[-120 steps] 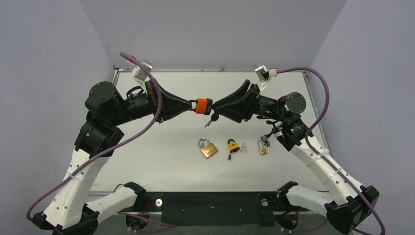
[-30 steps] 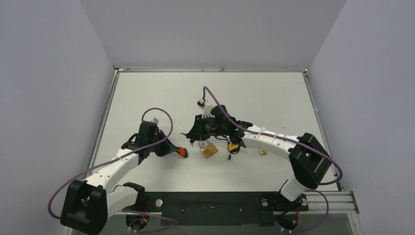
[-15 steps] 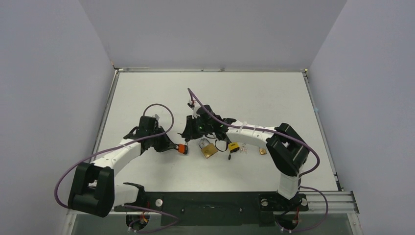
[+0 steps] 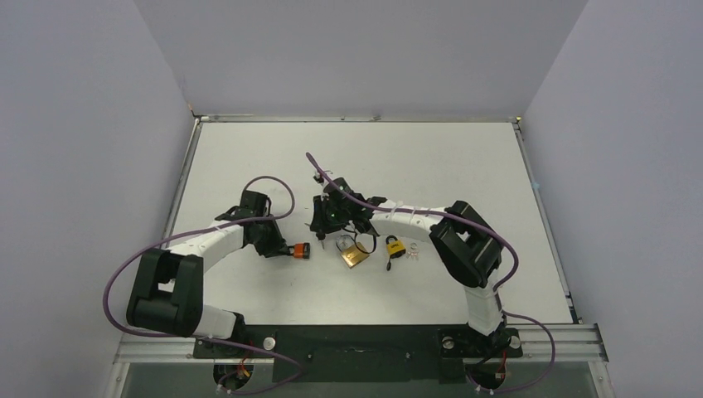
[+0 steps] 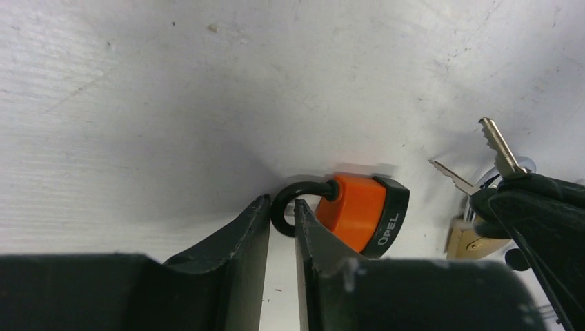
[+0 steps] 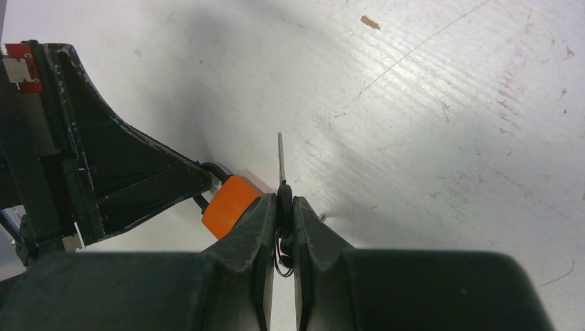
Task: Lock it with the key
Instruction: Place the lock at the center of the board.
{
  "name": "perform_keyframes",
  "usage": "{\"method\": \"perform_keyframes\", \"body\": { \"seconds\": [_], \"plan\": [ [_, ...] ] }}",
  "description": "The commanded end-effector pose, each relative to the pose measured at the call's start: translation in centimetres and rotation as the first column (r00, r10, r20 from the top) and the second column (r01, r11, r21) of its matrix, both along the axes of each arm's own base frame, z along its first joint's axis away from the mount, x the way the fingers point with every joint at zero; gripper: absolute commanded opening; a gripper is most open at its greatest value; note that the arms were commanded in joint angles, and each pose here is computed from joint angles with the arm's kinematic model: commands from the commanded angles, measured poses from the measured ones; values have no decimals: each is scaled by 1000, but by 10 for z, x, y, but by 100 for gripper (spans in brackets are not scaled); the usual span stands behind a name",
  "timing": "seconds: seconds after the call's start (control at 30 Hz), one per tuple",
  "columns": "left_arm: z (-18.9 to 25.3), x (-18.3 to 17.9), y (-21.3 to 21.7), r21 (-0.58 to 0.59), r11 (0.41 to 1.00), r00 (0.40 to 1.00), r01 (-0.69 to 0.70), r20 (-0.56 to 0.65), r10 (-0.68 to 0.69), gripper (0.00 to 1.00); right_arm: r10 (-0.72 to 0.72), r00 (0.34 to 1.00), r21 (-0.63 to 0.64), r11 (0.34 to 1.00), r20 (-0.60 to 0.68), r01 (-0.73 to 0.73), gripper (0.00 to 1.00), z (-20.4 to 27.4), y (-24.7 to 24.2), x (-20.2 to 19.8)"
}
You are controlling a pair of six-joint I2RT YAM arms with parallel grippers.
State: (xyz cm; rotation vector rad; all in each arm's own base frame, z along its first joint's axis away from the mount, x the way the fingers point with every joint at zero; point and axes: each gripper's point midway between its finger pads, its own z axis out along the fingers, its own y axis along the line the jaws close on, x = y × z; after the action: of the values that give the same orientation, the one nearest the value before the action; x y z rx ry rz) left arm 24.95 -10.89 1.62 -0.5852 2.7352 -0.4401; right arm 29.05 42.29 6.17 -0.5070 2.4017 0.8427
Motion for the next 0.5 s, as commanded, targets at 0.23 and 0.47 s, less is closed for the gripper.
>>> {"method": "perform_keyframes", "body": {
  "seconds": [0.23,0.47],
  "plan": [
    [8,32,17,97,993,996,-67,61,62,28,3,999,-2,1000,46,-3,0,2,9,9],
    [34,50,16,98,993,990,-66,129,53,34,11,999,-6,1000,41,-10,0,-1,15,12]
  ]
}}
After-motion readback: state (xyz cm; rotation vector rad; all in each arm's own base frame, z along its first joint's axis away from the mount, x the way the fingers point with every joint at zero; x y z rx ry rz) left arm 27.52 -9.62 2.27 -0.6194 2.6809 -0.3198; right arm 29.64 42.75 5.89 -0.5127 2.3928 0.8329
